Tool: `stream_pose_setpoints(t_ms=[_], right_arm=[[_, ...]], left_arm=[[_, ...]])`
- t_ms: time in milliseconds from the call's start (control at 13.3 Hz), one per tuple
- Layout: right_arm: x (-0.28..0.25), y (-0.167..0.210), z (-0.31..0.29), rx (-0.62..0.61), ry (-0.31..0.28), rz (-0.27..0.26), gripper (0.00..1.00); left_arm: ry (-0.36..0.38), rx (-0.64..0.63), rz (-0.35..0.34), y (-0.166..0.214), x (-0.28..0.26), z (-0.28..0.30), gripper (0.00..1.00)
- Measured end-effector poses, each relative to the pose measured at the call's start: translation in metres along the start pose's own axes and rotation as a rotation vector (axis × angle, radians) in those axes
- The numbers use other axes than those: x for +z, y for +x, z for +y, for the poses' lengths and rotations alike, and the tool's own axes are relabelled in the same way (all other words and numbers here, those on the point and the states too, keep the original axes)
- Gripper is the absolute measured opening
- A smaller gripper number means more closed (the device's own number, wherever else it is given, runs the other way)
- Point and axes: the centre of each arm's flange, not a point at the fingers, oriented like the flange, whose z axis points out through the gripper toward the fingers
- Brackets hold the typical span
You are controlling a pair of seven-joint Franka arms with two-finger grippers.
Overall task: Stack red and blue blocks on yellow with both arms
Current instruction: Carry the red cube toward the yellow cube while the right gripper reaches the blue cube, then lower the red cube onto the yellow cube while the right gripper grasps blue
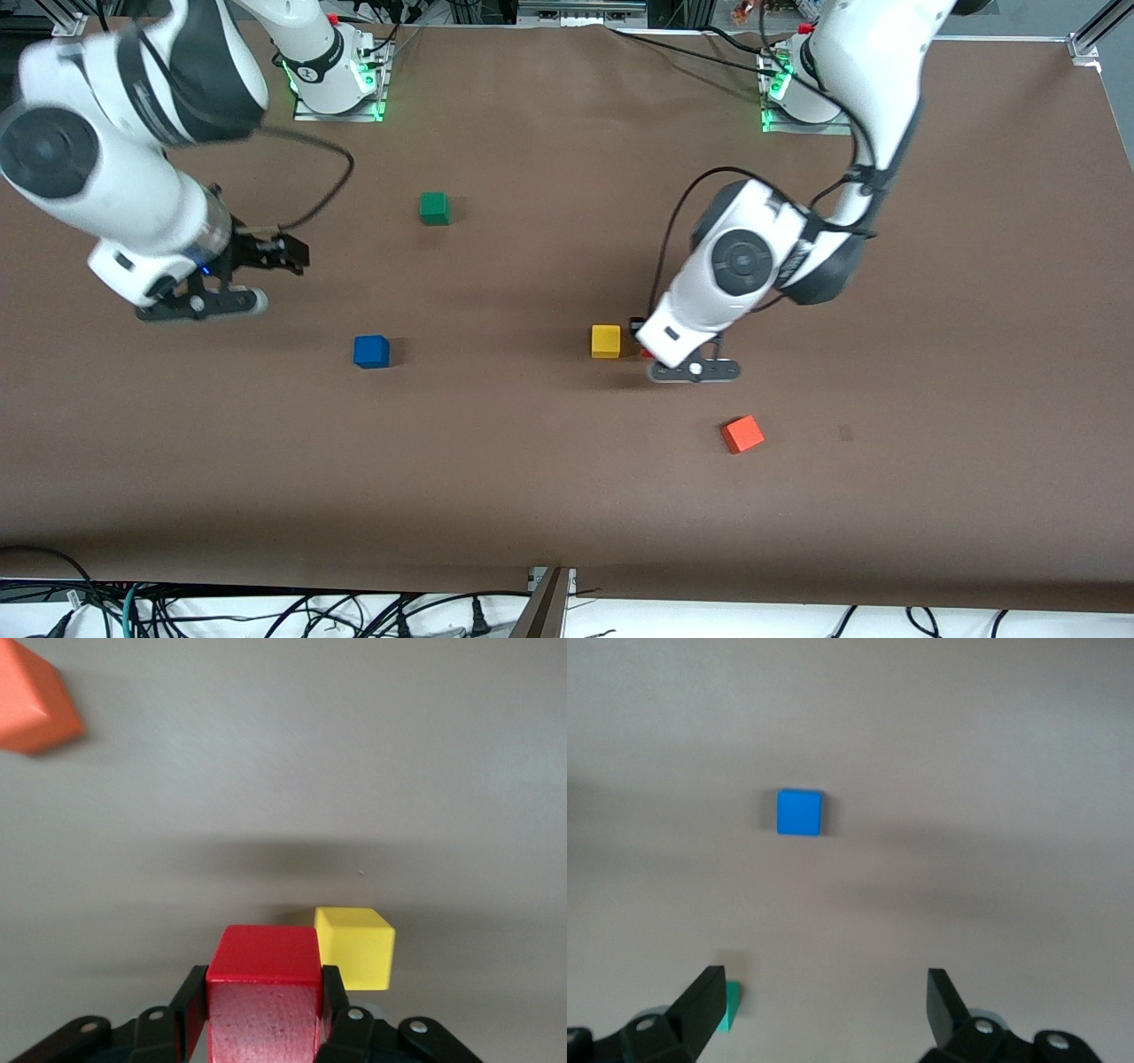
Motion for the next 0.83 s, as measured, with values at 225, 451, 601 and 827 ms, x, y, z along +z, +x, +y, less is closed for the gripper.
stream_pose_setpoints(t_ms=[225,451,601,827], right_arm=[[0.06,0.033,-0.006,-0.006,0.013,-0.004,1.0],[0.119,0.064,-0.014,0.007,0.064,0.036,1.0],[0.163,0.077,-0.016,0.037,0.117,0.03,1.0],[0.221,0.082,-0.02,0.114,0.135,0.028,1.0]], left_arm=[[0.003,-0.001,-0.012,-0.006,0.018,0.02,0.56],[0.004,0.008,-0.01,-0.017,0.019,0.037,0.56],[0.014,0.015,-0.017,-0.021,0.025,0.042,0.56],[0.043,0.02,-0.003,-0.022,0.036,0.049,0.56]])
